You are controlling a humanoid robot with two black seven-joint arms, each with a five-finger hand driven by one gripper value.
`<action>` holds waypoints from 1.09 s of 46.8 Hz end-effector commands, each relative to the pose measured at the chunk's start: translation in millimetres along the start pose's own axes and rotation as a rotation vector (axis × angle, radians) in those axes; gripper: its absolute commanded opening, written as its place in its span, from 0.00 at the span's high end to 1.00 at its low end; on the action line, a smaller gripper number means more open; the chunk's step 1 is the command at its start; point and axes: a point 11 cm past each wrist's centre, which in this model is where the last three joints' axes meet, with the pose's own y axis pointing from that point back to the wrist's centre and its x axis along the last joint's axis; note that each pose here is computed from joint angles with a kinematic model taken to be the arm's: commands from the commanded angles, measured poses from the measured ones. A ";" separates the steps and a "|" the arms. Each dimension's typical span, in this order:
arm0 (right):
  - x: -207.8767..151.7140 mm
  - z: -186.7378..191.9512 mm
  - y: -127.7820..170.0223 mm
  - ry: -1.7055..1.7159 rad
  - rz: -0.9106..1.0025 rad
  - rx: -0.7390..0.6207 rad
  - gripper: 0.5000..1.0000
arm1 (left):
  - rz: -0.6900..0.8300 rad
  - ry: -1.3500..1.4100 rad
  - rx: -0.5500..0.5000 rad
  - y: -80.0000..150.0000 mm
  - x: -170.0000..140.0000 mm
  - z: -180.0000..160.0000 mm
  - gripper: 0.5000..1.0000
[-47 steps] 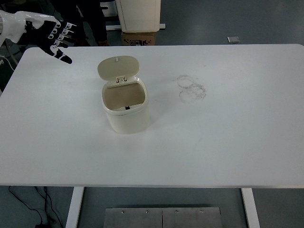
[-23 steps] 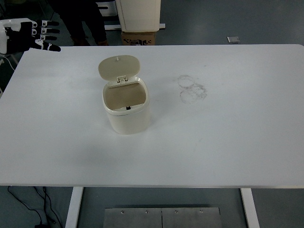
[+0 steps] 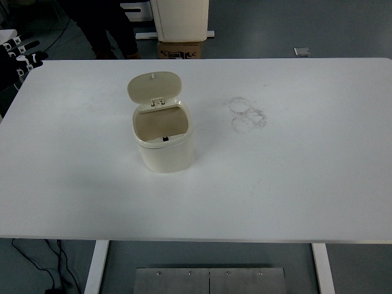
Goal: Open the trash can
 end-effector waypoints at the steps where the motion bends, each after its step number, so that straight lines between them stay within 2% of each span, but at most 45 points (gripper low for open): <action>1: 0.0 0.0 0.0 0.000 0.000 0.000 0.02 | 0.045 0.037 -0.035 0.9 12.0 -8.7 0.00; 12: 0.0 0.0 0.0 0.000 0.000 0.000 0.02 | 0.136 0.146 -0.203 12.0 37.3 -13.4 0.00; 23: 0.0 0.0 0.0 0.000 0.000 0.000 0.02 | 0.178 0.292 -0.260 18.4 43.7 -42.4 0.00; 33: 0.0 0.0 0.0 0.000 0.000 0.000 0.02 | 0.179 0.405 -0.269 17.6 35.9 -73.7 0.00; 51: 0.0 0.0 0.0 0.000 0.000 0.000 0.02 | 0.195 0.460 -0.281 15.8 35.4 -83.3 0.00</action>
